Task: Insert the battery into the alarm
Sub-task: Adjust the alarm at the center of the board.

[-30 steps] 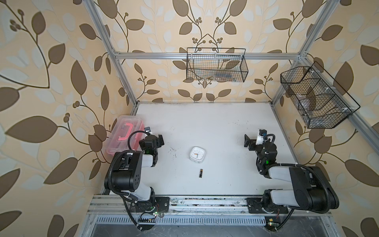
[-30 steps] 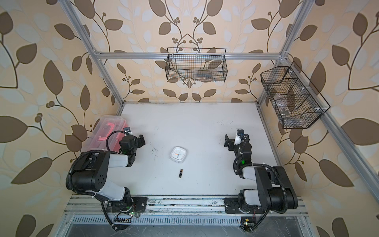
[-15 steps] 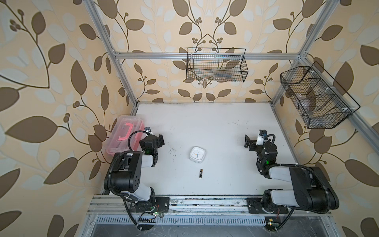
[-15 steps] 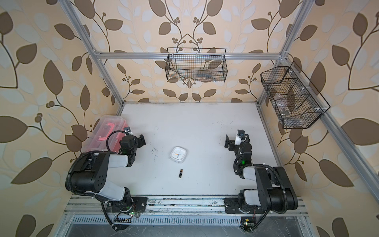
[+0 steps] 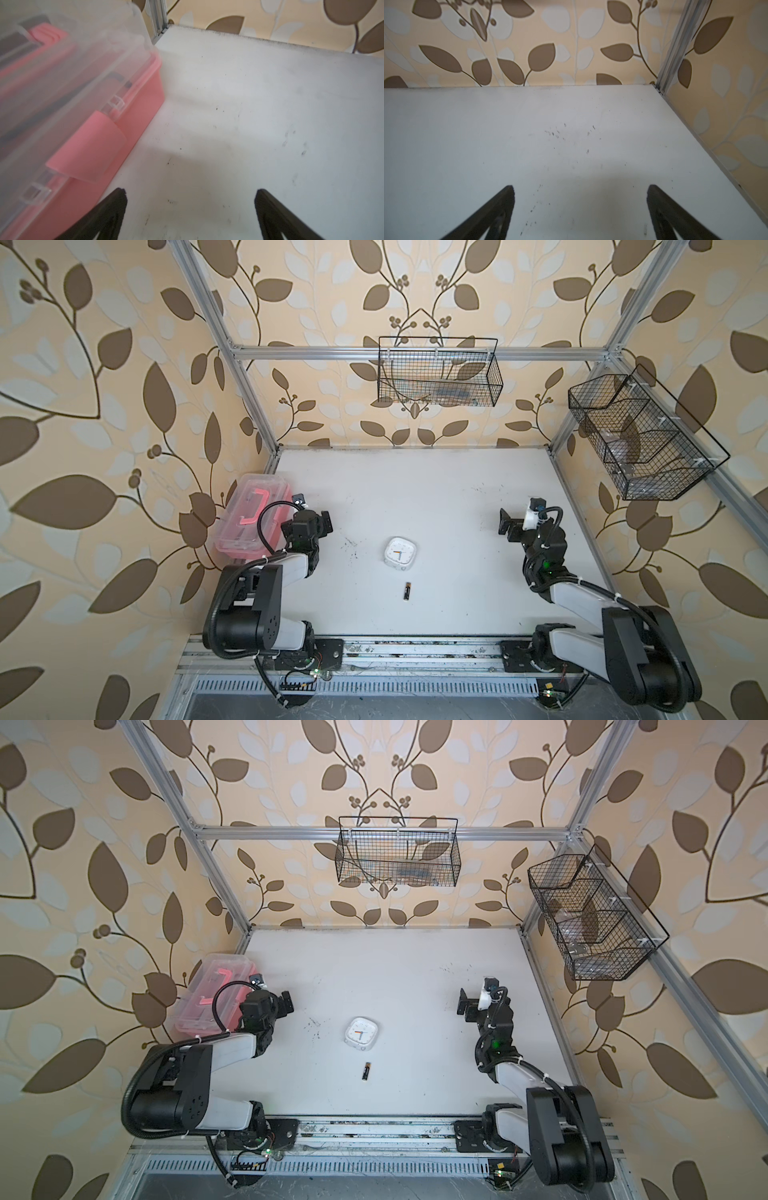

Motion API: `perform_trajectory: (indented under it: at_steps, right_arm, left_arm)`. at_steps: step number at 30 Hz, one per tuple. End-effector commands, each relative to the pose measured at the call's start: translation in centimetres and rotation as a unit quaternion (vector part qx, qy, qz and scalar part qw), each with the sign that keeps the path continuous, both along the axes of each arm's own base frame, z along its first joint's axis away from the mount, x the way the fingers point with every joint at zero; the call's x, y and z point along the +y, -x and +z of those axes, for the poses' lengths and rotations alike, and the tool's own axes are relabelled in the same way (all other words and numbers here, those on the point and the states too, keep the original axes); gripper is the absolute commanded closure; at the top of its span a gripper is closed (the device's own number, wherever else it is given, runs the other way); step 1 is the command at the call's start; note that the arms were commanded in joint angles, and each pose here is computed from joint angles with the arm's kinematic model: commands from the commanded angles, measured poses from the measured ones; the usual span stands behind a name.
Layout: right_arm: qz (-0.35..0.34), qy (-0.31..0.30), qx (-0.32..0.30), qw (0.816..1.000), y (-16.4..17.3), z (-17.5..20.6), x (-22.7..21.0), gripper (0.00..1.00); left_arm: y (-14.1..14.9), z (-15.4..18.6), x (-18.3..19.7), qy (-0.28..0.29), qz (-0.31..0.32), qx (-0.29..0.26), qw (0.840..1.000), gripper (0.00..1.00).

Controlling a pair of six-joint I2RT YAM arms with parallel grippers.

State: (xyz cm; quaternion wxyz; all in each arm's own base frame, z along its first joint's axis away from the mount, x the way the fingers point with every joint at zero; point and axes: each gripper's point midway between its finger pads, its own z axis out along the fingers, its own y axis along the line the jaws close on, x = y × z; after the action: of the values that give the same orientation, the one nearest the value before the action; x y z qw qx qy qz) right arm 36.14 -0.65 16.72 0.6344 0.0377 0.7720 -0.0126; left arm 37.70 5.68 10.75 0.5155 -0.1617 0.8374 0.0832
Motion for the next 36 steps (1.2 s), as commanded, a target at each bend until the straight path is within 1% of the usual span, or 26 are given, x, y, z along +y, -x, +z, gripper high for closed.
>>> perform_trajectory:
  at_steps: [1,3,4,6,7,9,11,13,15,17,19,23,25,29,30,36]
  right_arm:
    - [0.026,-0.046,0.035,0.998,-0.2,1.5,1.8,0.0]
    - [0.056,-0.085,0.06,0.993,-0.2,1.9,4.4,0.03]
    - [0.079,-0.099,0.074,0.989,0.0,1.8,6.0,0.03]
    - [0.144,-0.124,0.109,0.976,0.8,1.2,10.6,0.05]
    - [0.174,-0.133,0.125,0.968,1.3,0.8,12.8,0.05]
    - [0.24,-0.157,0.17,0.943,2.9,-0.6,17.7,0.08]
    - [0.304,-0.169,0.212,0.913,4.7,-1.9,22.0,0.12]
    - [0.34,-0.177,0.249,0.889,6.2,-3.4,25.0,0.15]
    - [0.367,-0.186,0.274,0.869,7.4,-4.7,27.1,0.18]
    - [0.374,-0.202,0.29,0.857,8.1,-5.8,28.1,0.2]
    - [0.381,-0.222,0.301,0.846,8.8,-6.6,28.8,0.22]
    - [0.384,-0.242,0.321,0.831,9.6,-7.9,29.4,0.24]
    - [0.39,-0.246,0.331,0.823,9.9,-8.5,29.7,0.26]
    - [0.384,-0.258,0.343,0.817,10.1,-9.3,29.8,0.29]
    - [0.383,-0.259,0.345,0.817,10.1,-9.5,29.8,0.3]
    - [0.376,-0.262,0.361,0.812,10.2,-10.4,29.9,0.33]
  left_arm:
    - [-0.5,3.6,-0.8,0.035,0.0,0.014,0.999,0.01]
    - [-0.5,4.4,-2.3,0.093,-0.017,0.035,0.995,0.01]
    - [-0.4,4.6,-3.2,0.121,-0.025,0.046,0.991,0.04]
    - [0.2,4.5,-5.4,0.18,-0.04,0.08,0.98,0.07]
    - [0.5,4.4,-6.7,0.198,-0.057,0.095,0.974,0.1]
    - [1.6,4.3,-9.8,0.216,-0.09,0.122,0.965,0.14]
    - [2.6,4.2,-12.5,0.213,-0.123,0.136,0.96,0.15]
    - [3.6,3.8,-14.5,0.219,-0.146,0.148,0.953,0.17]
    - [4.5,3.0,-16.2,0.237,-0.163,0.167,0.943,0.22]
    - [5.2,2.3,-17.9,0.25,-0.187,0.183,0.932,0.27]
    - [5.8,1.5,-19.3,0.251,-0.205,0.198,0.925,0.3]
    - [6.6,-0.3,-21.8,0.248,-0.233,0.235,0.91,0.39]
    - [6.9,-1.1,-22.9,0.246,-0.246,0.251,0.903,0.41]
    - [7.3,-2.0,-24.8,0.234,-0.272,0.274,0.892,0.41]
    - [7.4,-2.8,-25.1,0.23,-0.273,0.286,0.889,0.42]
    - [7.5,-4.4,-25.8,0.23,-0.273,0.306,0.883,0.46]
